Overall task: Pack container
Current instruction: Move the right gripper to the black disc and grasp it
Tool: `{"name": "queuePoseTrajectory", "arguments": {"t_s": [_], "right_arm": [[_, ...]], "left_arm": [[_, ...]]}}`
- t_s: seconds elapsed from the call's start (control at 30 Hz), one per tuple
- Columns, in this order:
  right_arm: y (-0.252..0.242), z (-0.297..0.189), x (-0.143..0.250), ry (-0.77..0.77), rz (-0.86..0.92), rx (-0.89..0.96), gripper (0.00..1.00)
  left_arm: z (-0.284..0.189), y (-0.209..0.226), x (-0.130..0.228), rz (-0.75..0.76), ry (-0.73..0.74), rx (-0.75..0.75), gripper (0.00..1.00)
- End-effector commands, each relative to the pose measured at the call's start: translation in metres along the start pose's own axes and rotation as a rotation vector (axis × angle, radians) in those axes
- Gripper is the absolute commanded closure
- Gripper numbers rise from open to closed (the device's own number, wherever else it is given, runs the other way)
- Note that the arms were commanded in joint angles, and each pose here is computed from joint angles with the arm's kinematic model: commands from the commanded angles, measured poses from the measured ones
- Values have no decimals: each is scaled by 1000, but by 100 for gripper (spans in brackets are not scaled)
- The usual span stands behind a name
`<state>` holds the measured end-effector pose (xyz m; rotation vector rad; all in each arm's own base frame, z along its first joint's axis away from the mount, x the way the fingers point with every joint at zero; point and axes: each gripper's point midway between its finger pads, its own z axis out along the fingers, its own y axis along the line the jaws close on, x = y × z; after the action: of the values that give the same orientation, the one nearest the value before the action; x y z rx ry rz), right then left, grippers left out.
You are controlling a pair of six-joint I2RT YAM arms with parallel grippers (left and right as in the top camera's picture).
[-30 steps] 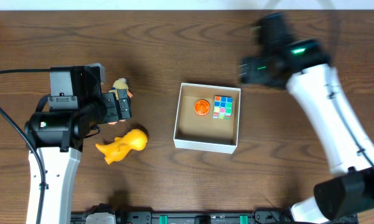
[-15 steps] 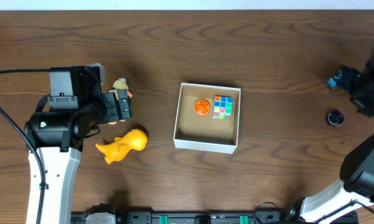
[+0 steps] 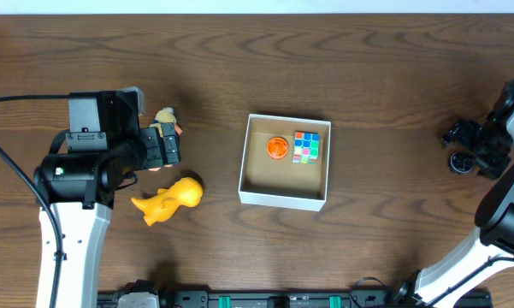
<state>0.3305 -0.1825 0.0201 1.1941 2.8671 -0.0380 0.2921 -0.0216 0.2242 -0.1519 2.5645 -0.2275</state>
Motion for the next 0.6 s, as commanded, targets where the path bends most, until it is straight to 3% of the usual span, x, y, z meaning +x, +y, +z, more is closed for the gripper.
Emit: {"name": "queuePoseTrajectory", "arguments": {"t_s": [0.0, 0.2, 0.37, 0.57], "right_arm": [[-3, 17, 7, 21, -33, -2, 1], [-2, 29, 11, 12, -49, -15, 4], [-2, 29, 8, 0, -48, -18, 21], [0, 29, 2, -24, -48, -24, 23]], "left_arm": [[-3, -2, -5, -8, -11, 6, 2], [-3, -2, -5, -8, -12, 6, 2], [-3, -2, -5, -8, -12, 6, 2], [-3, -2, -5, -8, -11, 6, 2]]}}
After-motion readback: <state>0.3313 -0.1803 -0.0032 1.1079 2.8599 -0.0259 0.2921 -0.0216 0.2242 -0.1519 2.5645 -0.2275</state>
